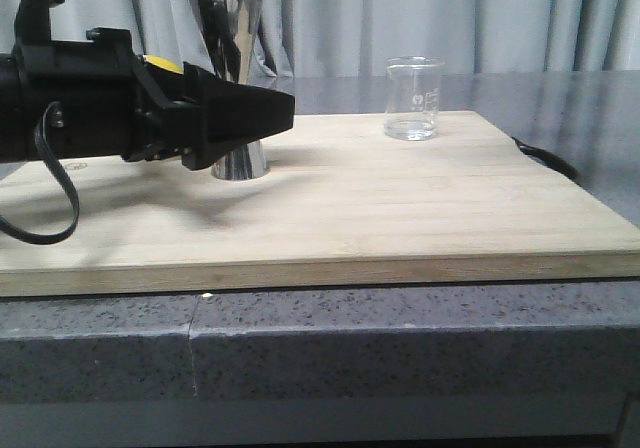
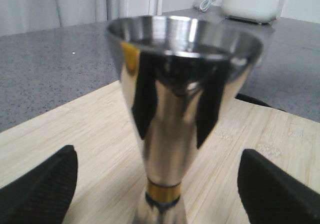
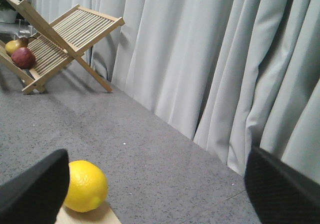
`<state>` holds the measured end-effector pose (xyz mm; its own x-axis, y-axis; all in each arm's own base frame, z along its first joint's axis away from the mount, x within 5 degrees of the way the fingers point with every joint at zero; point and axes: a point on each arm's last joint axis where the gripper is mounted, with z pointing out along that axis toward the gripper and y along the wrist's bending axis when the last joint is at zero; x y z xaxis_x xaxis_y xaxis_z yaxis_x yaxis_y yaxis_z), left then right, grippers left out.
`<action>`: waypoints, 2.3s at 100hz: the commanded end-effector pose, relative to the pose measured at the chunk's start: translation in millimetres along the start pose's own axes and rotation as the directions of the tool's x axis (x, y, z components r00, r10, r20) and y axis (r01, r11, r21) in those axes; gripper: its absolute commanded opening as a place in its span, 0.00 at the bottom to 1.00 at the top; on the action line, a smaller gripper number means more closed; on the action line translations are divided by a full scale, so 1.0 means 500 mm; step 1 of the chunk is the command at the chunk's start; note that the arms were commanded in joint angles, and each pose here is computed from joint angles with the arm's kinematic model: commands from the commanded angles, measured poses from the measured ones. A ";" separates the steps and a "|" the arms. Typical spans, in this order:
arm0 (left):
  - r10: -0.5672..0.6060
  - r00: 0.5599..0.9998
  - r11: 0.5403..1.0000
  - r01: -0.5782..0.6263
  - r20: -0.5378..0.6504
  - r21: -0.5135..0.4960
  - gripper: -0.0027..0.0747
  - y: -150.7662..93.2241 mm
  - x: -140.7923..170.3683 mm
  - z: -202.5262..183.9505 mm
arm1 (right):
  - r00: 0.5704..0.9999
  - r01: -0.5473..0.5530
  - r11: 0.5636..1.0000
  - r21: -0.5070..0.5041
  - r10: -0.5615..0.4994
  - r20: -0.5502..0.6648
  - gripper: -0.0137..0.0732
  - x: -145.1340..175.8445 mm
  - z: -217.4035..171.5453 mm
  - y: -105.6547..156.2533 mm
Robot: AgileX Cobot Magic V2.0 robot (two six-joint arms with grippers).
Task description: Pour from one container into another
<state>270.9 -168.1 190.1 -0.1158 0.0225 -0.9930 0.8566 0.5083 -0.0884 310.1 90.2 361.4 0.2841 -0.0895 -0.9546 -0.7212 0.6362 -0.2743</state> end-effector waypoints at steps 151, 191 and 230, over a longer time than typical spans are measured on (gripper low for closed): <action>0.038 0.990 0.999 -0.038 -0.134 -0.001 0.82 -0.046 -0.111 -0.059 | 0.997 0.022 0.999 0.037 -0.025 0.072 0.90 -0.052 -0.009 -0.007; 0.130 0.979 0.972 -0.156 -0.157 -0.173 0.81 -0.059 -0.181 -0.120 | 1.000 0.000 0.996 0.088 -0.001 0.022 0.90 -0.043 -0.009 -0.016; 0.182 0.963 0.781 -0.265 -0.200 -0.566 0.81 -0.069 -0.270 -0.256 | 0.984 0.018 0.942 0.334 0.043 -0.175 0.90 -0.019 -0.019 -0.066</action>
<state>201.8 -90.1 317.2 -0.0731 0.3320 -0.9404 0.4993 0.8285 0.2537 328.8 70.7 349.1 0.1002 -0.2191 -0.9705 -0.5445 0.8043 -0.2379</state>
